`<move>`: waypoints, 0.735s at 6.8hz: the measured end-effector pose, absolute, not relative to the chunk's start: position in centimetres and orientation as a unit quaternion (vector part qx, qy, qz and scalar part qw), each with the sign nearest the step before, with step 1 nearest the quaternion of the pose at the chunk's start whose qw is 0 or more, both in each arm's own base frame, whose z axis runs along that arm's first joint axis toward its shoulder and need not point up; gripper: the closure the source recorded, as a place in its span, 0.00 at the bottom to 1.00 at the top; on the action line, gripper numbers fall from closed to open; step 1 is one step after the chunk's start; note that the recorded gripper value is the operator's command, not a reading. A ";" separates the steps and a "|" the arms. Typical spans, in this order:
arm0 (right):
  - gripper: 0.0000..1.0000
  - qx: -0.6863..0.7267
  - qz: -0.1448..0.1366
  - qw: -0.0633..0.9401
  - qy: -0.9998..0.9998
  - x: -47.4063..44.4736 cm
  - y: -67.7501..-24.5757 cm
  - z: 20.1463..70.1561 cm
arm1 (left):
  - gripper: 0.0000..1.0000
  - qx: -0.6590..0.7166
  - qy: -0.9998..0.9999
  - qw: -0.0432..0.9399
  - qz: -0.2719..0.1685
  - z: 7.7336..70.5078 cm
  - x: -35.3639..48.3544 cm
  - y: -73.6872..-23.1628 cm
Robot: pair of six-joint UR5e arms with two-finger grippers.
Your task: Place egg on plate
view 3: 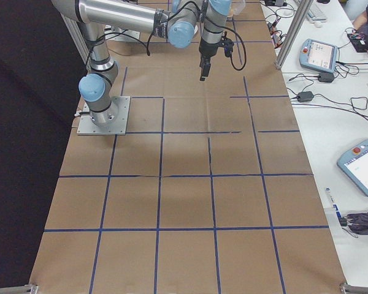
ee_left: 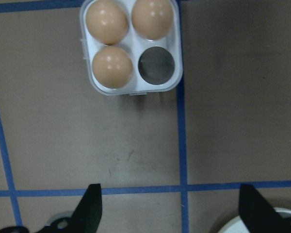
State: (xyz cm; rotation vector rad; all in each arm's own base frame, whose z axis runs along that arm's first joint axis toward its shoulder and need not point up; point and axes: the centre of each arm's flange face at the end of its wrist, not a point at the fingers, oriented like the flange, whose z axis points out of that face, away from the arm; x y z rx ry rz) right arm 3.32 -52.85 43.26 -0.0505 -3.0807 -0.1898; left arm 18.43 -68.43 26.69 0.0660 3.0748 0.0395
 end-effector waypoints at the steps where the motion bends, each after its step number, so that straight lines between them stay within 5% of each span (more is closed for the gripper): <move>1: 0.00 -0.016 -0.061 0.027 -0.998 3.3 -52.9 43.3 | 0.00 0.023 0.999 0.022 0.020 25.5 18.9 -69.9; 4: 0.00 -0.016 -0.061 0.027 -0.998 3.3 -52.8 43.3 | 0.02 0.021 0.999 -0.008 0.040 22.1 19.2 -71.7; 5: 0.00 -0.016 -0.061 0.027 -0.998 3.3 -52.8 43.3 | 0.11 0.020 0.999 -0.009 0.042 21.5 19.2 -72.1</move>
